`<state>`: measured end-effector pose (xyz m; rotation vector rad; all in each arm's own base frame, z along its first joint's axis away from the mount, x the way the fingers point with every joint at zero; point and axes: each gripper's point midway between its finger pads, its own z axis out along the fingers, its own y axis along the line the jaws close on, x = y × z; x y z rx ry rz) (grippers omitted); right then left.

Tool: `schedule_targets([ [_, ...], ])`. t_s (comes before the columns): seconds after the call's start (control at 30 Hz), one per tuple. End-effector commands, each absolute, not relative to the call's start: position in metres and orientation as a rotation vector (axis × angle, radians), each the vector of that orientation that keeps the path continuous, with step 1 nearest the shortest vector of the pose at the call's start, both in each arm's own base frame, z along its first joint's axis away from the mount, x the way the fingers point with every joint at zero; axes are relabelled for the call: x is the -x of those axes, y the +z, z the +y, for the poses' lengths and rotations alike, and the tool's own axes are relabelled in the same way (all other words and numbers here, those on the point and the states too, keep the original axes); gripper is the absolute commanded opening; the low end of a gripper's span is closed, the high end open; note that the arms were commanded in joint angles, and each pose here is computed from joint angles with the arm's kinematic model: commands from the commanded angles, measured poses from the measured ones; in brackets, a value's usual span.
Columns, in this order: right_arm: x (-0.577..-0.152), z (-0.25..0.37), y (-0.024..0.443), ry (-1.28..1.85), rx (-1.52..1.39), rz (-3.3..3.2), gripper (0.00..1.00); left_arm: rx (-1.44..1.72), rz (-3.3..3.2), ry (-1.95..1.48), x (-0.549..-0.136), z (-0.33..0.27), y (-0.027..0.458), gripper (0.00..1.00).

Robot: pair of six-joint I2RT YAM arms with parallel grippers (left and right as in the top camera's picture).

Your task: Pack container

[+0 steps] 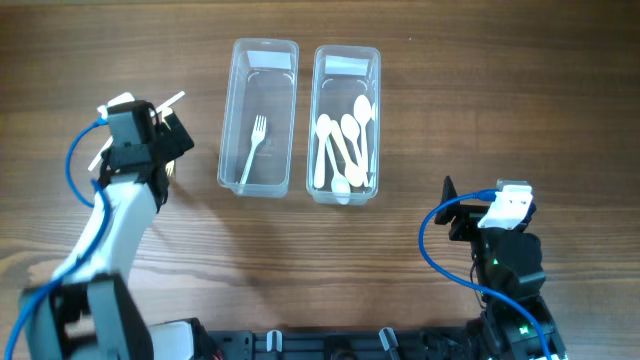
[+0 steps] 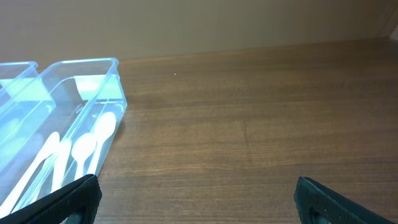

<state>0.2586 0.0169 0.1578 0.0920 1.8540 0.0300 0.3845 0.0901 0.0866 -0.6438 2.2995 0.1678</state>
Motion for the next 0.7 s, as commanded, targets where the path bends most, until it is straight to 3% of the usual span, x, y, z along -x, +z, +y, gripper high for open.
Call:
schedule_targets([
  [0.0,-0.258,0.019,0.159,0.030,-0.076,1.848,1.00,0.658,2.339,0.195,-0.394,0.095,0.052,1.00],
  [0.27,-0.258,0.019,0.159,0.030,-0.076,1.848,1.00,0.323,2.378,0.114,-0.422,0.074,0.030,1.00],
  [0.67,-0.258,0.019,0.159,0.030,-0.075,1.848,1.00,0.272,2.412,0.136,-0.425,0.075,0.003,0.99],
])
